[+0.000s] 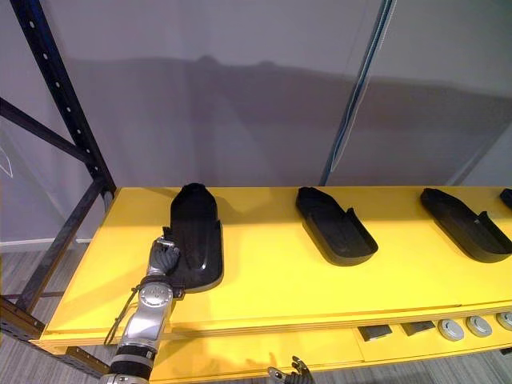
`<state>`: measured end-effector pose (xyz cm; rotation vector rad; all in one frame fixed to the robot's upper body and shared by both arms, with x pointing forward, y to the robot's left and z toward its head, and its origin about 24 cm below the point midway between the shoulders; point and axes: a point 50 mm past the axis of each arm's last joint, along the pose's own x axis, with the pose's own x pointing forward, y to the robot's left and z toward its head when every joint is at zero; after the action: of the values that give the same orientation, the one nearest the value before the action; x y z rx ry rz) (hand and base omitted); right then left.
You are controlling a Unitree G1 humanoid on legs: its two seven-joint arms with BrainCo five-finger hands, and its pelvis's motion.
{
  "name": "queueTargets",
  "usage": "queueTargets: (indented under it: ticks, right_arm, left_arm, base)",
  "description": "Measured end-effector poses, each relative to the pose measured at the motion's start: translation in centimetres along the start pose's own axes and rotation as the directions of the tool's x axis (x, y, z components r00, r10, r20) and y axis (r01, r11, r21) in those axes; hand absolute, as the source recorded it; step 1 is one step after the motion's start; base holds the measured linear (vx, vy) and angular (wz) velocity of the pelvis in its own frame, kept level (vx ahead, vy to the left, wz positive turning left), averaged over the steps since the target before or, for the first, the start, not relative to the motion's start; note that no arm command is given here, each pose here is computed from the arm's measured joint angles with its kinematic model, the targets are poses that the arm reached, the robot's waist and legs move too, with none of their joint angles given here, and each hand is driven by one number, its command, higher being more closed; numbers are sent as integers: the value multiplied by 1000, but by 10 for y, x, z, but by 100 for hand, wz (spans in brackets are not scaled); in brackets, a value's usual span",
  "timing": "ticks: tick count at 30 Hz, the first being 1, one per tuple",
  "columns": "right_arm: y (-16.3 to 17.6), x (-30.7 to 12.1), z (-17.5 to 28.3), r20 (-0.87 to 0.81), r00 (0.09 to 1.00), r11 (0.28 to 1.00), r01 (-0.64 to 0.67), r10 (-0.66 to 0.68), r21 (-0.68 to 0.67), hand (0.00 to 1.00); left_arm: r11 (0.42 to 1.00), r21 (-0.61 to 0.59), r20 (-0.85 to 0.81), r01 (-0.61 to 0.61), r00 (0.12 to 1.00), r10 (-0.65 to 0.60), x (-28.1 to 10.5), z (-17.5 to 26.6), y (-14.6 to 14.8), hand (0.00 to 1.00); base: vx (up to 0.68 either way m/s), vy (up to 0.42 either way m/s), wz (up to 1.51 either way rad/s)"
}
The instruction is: Walk over and take plastic housings, then place them on the shelf
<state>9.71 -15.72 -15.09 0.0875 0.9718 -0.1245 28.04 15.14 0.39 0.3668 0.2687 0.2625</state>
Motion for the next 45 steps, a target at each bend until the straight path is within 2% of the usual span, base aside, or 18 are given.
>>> queueTargets:
  ticks: [10, 18, 24, 28, 29, 32, 38, 45]
  right_arm:
    - [-4, 0, -2, -14, 1000, 1000, 8, -8, -9, 0]
    - [-5, 0, -2, -13, 1000, 1000, 11, -11, -11, 0]
    - [-6, 0, -3, -10, 1000, 1000, 14, -14, -9, 0]
    - [-8, -2, -4, -3, 1000, 1000, 18, -18, 5, 0]
    - [-8, -2, -4, -3, 1000, 1000, 18, -18, 5, 0]
    - [-6, -3, -5, 2, 1000, 1000, 16, -16, 14, 0]
    - [-9, -5, -10, -1, 999, 999, 33, -33, 17, 0]
    - [-13, -6, -12, -6, 999, 998, 54, -53, 26, 0]
  left_arm:
    - [1000, -25, 44, -15, 999, 16, 0, 11, 3, 0]
    - [992, -98, 253, -76, 962, 99, -9, 60, 15, 0]
    - [979, -186, 463, -84, 871, 163, -31, 105, 28, 0]
    - [973, -231, 635, -7, 757, 157, -66, 128, 29, 0]
    - [971, -237, 647, 2, 747, 157, -71, 129, 30, 100]
    - [971, -231, 668, 56, 735, 116, -94, 115, 29, 100]
    - [975, -190, 534, 112, 845, 7, -117, 62, 27, 100]
    - [970, -171, 409, 172, 908, -89, -118, 27, 14, 100]
  base:
    - [-13, 0, -3]
    - [-5, 0, 0]
    - [-65, 6, -1]
    - [-44, 0, 0]
    - [0, 0, 0]
    - [0, 0, 0]
    - [-6, 1, 6]
    - [-30, 15, 7]
